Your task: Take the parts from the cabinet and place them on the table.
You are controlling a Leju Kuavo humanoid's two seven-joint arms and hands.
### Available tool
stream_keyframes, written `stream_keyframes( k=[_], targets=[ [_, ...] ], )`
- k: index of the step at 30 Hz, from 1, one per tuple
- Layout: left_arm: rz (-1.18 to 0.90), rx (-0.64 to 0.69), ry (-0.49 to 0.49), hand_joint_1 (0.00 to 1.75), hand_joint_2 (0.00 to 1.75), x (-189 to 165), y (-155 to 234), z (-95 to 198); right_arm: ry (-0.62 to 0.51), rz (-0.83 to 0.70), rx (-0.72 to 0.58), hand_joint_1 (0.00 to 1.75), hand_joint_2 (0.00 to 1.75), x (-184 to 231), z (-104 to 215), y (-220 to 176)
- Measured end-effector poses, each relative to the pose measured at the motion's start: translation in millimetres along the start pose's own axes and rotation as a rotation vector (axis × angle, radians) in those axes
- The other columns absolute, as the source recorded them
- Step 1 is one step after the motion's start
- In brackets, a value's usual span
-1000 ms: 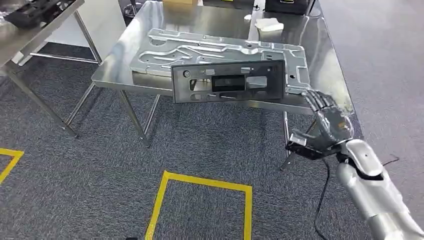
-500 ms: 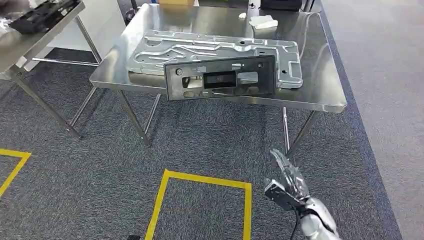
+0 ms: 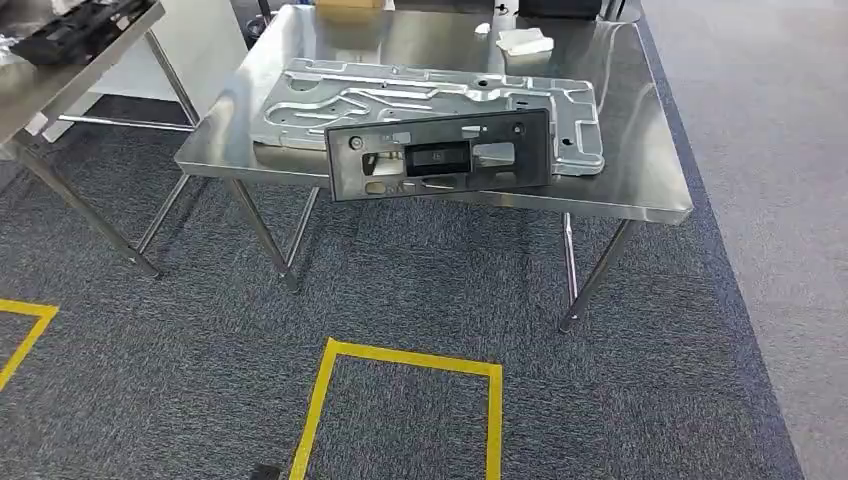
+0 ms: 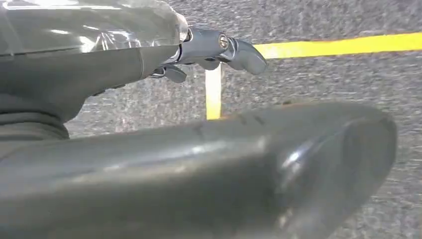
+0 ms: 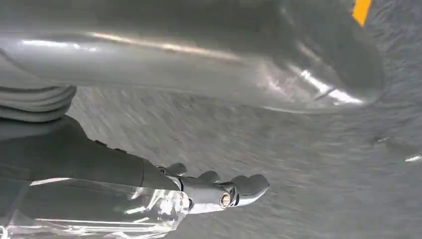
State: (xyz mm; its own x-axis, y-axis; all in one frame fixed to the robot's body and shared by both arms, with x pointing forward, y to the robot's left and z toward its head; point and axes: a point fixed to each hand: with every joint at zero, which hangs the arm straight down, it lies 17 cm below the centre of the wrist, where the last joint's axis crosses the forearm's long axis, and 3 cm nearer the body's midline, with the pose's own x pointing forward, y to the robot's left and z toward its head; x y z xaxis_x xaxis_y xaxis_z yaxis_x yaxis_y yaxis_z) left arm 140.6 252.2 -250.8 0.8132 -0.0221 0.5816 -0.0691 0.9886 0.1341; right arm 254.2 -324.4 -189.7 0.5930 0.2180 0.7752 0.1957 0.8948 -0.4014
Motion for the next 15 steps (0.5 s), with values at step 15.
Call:
stream_keyframes(
  k=[15],
  targets=[
    [-0.018,-0.009,0.024,0.0,0.0,-3.5,-4.5,0.4,0.109,-0.056,-0.038,0.0,0.0,-38.5,13.7,-13.3]
  ],
)
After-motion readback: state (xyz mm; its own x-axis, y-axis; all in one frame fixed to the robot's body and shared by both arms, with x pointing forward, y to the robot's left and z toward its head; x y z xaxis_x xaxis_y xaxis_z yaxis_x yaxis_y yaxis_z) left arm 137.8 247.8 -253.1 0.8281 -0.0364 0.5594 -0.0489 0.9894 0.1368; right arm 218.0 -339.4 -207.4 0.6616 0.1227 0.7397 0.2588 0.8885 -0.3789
